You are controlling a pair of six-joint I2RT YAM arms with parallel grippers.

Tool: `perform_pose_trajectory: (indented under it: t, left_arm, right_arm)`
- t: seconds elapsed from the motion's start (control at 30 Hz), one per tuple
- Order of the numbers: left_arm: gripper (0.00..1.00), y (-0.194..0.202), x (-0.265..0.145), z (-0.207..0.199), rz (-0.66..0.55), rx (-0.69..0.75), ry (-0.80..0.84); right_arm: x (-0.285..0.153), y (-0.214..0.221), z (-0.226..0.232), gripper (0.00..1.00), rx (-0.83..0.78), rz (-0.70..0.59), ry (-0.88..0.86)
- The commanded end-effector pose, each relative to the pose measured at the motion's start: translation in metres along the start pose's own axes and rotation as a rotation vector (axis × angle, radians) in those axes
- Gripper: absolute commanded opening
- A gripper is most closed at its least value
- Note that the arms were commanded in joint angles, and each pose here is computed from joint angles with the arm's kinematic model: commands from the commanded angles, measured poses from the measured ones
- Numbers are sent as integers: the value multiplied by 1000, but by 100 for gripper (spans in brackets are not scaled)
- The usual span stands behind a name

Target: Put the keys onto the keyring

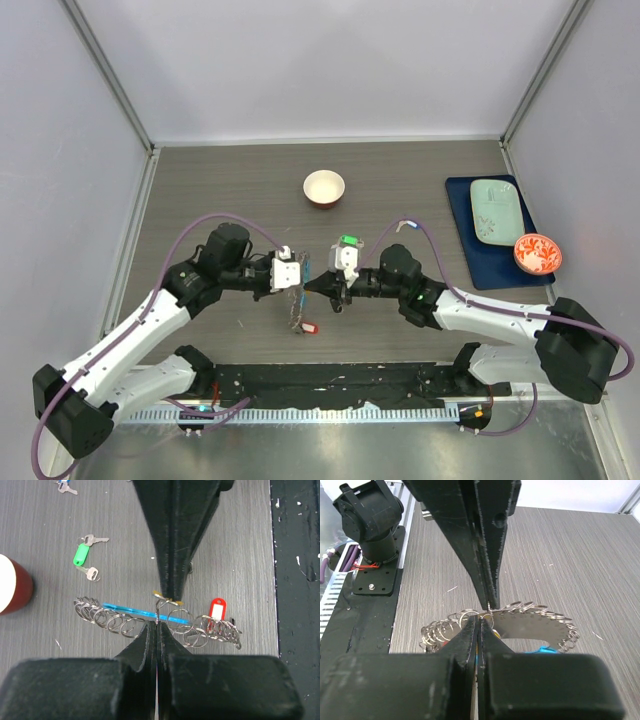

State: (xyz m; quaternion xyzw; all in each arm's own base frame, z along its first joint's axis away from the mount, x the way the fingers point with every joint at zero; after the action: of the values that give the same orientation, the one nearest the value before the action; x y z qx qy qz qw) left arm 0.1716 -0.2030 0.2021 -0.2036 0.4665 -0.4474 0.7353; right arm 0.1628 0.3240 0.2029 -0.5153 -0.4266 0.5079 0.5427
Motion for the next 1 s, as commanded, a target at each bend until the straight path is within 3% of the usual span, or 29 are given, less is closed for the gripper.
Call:
perform_pose_trajectory:
  t: [0.0,0.27,0.5,0.7,0.97]
  left_arm:
    - [0,-9,0,24,-16,-25,-109]
    - [0,-10,6,26,-21,-85,-90]
    - [0,-10,-3,21,-14,4,-106]
    - [0,-8,-7,16,-10,70,-93]
    - [0,-16,2,11,-80,49,-30]
  right_arm:
    - [8,-20,10,1,-52,-36,-70]
    - [11,-19,14,1,-52,-17,-97]
    - [9,-17,-3,1,-48,-11,28]
    - [-3,-23,-32,1,-21,-57,251]
    - [0,-21,-36,1,7,-61,269]
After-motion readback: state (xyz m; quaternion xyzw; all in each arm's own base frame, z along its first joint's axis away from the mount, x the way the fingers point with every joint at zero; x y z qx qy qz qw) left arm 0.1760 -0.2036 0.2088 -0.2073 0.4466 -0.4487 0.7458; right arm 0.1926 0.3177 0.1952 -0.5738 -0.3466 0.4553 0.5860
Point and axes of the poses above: each gripper's point midway between its finger pads, its own x axis out along the fingers, its own z axis along the line the jaws close on, y = z × x, the point moved 3 cm from there along -x, back along the fingers, and after that the axes turned 15 degrees about x, right-handed, at the moved point
